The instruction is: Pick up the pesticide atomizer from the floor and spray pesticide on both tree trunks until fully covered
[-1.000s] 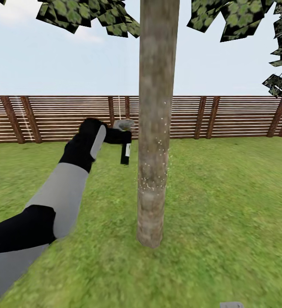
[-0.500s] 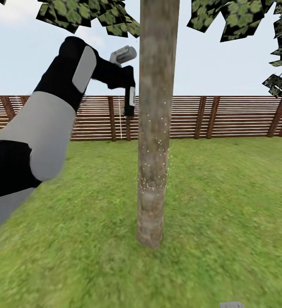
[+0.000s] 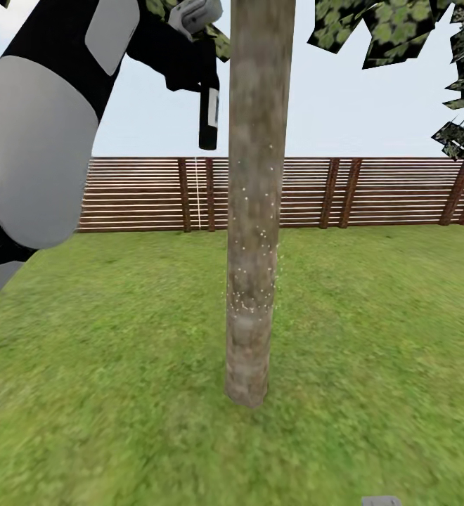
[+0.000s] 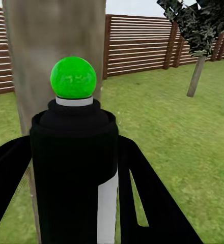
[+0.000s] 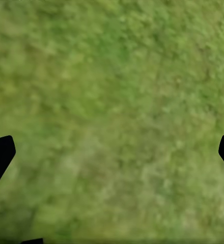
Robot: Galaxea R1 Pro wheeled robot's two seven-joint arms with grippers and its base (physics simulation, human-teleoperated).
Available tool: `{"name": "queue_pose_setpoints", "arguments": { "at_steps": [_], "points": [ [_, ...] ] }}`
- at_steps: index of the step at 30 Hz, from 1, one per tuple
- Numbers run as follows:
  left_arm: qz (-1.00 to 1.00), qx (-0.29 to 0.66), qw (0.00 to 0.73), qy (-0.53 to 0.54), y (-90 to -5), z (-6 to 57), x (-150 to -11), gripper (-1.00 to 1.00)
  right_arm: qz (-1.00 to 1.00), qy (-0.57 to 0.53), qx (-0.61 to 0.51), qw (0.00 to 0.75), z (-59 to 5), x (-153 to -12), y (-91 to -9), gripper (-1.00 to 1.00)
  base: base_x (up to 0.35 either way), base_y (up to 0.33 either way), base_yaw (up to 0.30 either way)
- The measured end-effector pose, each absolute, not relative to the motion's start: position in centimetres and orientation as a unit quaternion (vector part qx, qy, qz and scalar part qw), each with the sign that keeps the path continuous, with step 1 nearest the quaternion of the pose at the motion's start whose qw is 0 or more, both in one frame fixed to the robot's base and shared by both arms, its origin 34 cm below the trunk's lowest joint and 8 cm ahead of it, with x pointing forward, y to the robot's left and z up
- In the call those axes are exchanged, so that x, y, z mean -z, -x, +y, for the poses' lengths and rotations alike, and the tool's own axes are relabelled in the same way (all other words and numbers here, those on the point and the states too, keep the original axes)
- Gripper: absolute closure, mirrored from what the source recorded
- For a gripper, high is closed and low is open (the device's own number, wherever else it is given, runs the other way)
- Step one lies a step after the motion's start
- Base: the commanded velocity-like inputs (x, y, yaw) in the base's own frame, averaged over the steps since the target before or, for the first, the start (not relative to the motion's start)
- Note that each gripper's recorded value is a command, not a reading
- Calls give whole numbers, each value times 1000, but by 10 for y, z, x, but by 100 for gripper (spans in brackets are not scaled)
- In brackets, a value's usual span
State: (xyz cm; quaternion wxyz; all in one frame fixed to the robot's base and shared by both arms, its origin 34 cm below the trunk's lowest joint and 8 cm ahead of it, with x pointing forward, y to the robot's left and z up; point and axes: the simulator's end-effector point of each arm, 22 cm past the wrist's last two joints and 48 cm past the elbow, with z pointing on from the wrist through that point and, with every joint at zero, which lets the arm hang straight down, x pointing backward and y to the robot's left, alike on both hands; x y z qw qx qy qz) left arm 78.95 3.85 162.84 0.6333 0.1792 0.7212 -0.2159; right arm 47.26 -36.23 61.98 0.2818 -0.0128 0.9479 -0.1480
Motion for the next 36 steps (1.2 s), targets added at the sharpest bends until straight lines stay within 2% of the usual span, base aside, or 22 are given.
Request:
{"name": "queue_pose_setpoints", "arguments": {
  "at_steps": [14, 18, 23, 36],
  "points": [
    [770, 173, 602, -121, -825, 82, -1585, 100, 948, 13, 148, 282, -362, -620, -473, -100, 0, 0, 0],
    [784, 186, 580, -123, -830, 74, -1564, 100, 948, 13, 148, 282, -362, -620, -473, -100, 0, 0, 0],
    [770, 256, 556, -178, -811, 30, -1561, 100, 948, 13, 148, 282, -362, -620, -473, -100, 0, 0, 0],
    [772, 265, 552, -169, -838, 22, -1516, 100, 948, 13, 148, 282, -363, -620, -473, -100, 0, 0, 0]
  ]
}}
